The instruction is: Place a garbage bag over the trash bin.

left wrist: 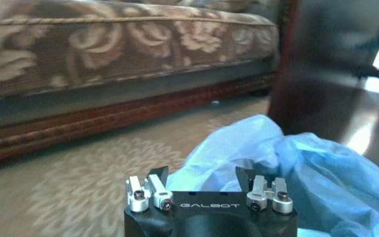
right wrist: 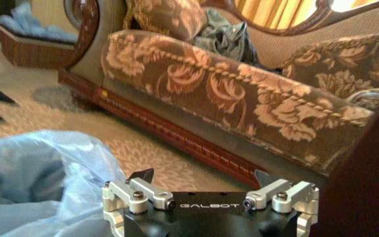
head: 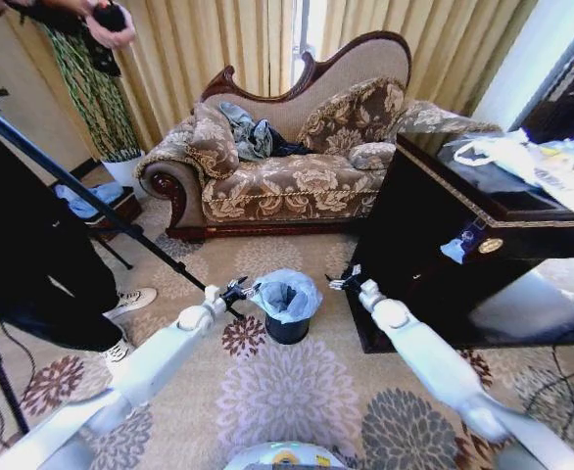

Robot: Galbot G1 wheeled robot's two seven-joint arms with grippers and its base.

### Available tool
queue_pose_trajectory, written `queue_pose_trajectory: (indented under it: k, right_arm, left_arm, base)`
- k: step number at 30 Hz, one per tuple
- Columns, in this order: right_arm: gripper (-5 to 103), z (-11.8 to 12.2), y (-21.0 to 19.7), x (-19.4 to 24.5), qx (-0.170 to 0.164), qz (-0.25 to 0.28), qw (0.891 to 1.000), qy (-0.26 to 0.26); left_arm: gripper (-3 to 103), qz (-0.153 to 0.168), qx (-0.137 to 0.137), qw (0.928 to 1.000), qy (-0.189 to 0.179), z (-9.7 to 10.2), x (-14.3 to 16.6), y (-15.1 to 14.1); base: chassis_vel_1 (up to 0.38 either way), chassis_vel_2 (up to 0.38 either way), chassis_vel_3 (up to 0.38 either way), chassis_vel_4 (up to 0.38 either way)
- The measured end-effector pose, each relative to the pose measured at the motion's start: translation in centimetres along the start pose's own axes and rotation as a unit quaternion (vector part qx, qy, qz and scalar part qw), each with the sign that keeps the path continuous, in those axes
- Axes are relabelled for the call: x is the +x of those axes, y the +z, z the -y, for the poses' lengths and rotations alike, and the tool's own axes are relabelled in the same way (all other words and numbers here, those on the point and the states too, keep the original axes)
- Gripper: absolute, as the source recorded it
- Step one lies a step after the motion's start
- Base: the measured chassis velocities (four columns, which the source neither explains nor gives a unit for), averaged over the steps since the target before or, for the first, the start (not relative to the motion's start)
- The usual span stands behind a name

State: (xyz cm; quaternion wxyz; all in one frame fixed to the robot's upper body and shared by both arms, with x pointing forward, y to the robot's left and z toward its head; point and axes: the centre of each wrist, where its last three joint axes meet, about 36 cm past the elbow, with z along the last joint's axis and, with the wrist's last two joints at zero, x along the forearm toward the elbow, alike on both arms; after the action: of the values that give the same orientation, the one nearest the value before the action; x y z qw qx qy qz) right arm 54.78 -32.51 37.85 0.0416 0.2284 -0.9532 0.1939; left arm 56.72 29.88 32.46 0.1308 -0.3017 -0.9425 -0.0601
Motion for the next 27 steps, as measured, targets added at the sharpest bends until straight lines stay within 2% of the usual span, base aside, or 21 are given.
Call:
queue_pose_trajectory:
  k: [2, 5, 6, 7, 9, 10, 13, 18, 21, 22, 23, 26, 27]
  right_arm:
    - [100, 0.1, -0.2, 1.0, -0.007, 0.004, 1.0, -0.002]
    - [100, 0.0, -0.5, 5.1, -0.061, 0.028, 0.997, -0.033]
    - [100, 0.0, -0.5, 5.1, -0.061, 0.028, 0.997, -0.033]
    - [100, -0.2, -0.6, 6.4, -0.08, 0.041, 0.995, -0.052]
    - [100, -0.6, -1.0, 7.8, -0.099, 0.057, 0.991, -0.074]
    - [100, -0.6, -1.0, 7.8, -0.099, 0.057, 0.991, -0.074]
    - [100, -1.3, -1.7, 8.8, -0.104, 0.073, 0.988, -0.085]
    - [100, -1.7, -2.0, 8.9, -0.105, 0.079, 0.988, -0.086]
    - [100, -1.8, -2.2, 8.5, -0.105, 0.084, 0.988, -0.082]
    - [100, -1.8, -2.3, 8.3, -0.105, 0.085, 0.988, -0.08]
    - [100, -1.8, -2.3, 8.3, -0.105, 0.085, 0.988, -0.08]
    - [100, -1.7, -2.2, 8.1, -0.102, 0.084, 0.988, -0.077]
    - [100, -1.7, -2.0, 8.0, -0.102, 0.083, 0.988, -0.075]
  left_arm:
    - [71, -0.003, -0.009, 0.9999, 0.008, 0.0, -0.6, -0.1]
    - [71, -0.007, -0.026, 0.9994, 0.024, 0.1, -3.6, -1.1]
    - [71, -0.007, -0.026, 0.9994, 0.024, 0.1, -3.6, -1.1]
    - [71, -0.004, -0.03, 0.9993, 0.024, 0.0, -4.8, -1.8]
    - [71, -0.001, -0.034, 0.999, 0.028, 0.4, -6.9, -2.9]
    - [71, -0.001, -0.034, 0.999, 0.028, 0.4, -6.9, -2.9]
    - [71, 0.005, -0.05, 0.998, 0.039, 1.0, -9.4, -4.3]
    - [71, 0.002, -0.06, 0.9968, 0.054, 1.6, -10.3, -4.7]
    - [71, -0.01, -0.079, 0.994, 0.075, 2.2, -10.3, -4.4]
    - [71, -0.018, -0.094, 0.9917, 0.086, 2.3, -10.2, -4.2]
    - [71, -0.018, -0.094, 0.9917, 0.086, 2.3, -10.2, -4.2]
    - [71, -0.03, -0.117, 0.9876, 0.1, 2.4, -9.9, -3.9]
    - [71, -0.036, -0.134, 0.9847, 0.105, 2.4, -9.8, -3.9]
  base:
    - [0.0, 0.0, 0.0, 0.0]
    - [0.0, 0.0, 0.0, 0.0]
    - [0.0, 0.0, 0.0, 0.0]
    - [0.0, 0.0, 0.0, 0.0]
    - [0.0, 0.0, 0.0, 0.0]
    - [0.0, 0.0, 0.0, 0.0]
    - [0.0, 0.0, 0.0, 0.0]
    - [0.0, 0.0, 0.0, 0.0]
    - [0.0, 0.0, 0.0, 0.0]
    - [0.0, 0.0, 0.0, 0.0]
    - [0.0, 0.0, 0.0, 0.0]
    - [0.0, 0.0, 0.0, 0.0]
    - [0.0, 0.0, 0.0, 0.0]
